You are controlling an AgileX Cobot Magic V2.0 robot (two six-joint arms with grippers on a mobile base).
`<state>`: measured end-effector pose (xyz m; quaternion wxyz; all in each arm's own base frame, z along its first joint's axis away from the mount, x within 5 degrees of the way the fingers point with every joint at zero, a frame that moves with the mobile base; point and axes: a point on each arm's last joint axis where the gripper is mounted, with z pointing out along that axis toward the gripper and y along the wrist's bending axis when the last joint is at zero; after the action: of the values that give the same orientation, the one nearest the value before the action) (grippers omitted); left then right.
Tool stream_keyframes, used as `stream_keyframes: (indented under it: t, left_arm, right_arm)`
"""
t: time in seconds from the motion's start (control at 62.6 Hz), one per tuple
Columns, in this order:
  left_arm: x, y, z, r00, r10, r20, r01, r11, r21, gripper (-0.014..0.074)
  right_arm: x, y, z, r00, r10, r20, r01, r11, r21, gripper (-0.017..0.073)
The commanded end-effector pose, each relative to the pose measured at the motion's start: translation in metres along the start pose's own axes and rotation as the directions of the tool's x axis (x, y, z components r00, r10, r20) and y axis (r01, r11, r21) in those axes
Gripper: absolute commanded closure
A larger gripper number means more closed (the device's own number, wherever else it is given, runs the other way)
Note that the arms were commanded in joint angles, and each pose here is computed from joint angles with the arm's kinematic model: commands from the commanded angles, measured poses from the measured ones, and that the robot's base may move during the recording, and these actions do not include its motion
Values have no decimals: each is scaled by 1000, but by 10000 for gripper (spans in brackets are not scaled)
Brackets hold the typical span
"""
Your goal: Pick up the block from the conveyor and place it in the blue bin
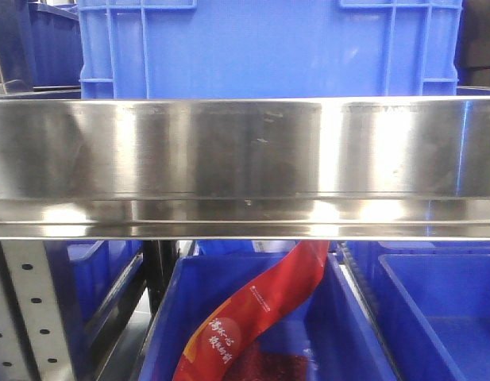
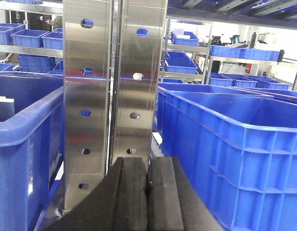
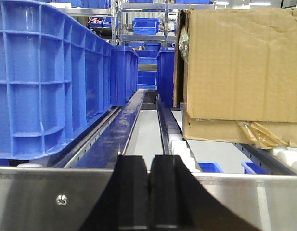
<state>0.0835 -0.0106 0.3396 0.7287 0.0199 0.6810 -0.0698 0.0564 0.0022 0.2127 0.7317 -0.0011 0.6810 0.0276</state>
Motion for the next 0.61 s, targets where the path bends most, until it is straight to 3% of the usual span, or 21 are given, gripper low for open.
stream_keyframes:
  t: [0.0,0.16,0.304,0.383,0.463,0.591]
  left_arm:
    - [-2,0,-1,1000,-5,20,5,1000,-5,704]
    - [5,2,-5,998,35,42,-34,999,-25,704]
    - [32,4,-16,998,48,31,-47,998,-30,704]
    - [53,6,-23,1000,16,19,-15,999,-37,704]
    - [73,8,-30,999,40,13,-40,998,-44,704]
    - [97,9,-37,1000,19,12,-18,999,-42,704]
  right_arm:
    - [-2,0,0,1000,-7,27,6,1000,6,727]
    - [-2,0,0,1000,-7,27,6,1000,6,727]
    - [-2,0,0,1000,-7,27,6,1000,6,727]
    - [-2,0,0,1000,-7,27,6,1000,6,727]
    - [-2,0,0,1000,-7,27,6,1000,6,727]
    - [-2,0,0,1000,-7,27,6,1000,6,727]
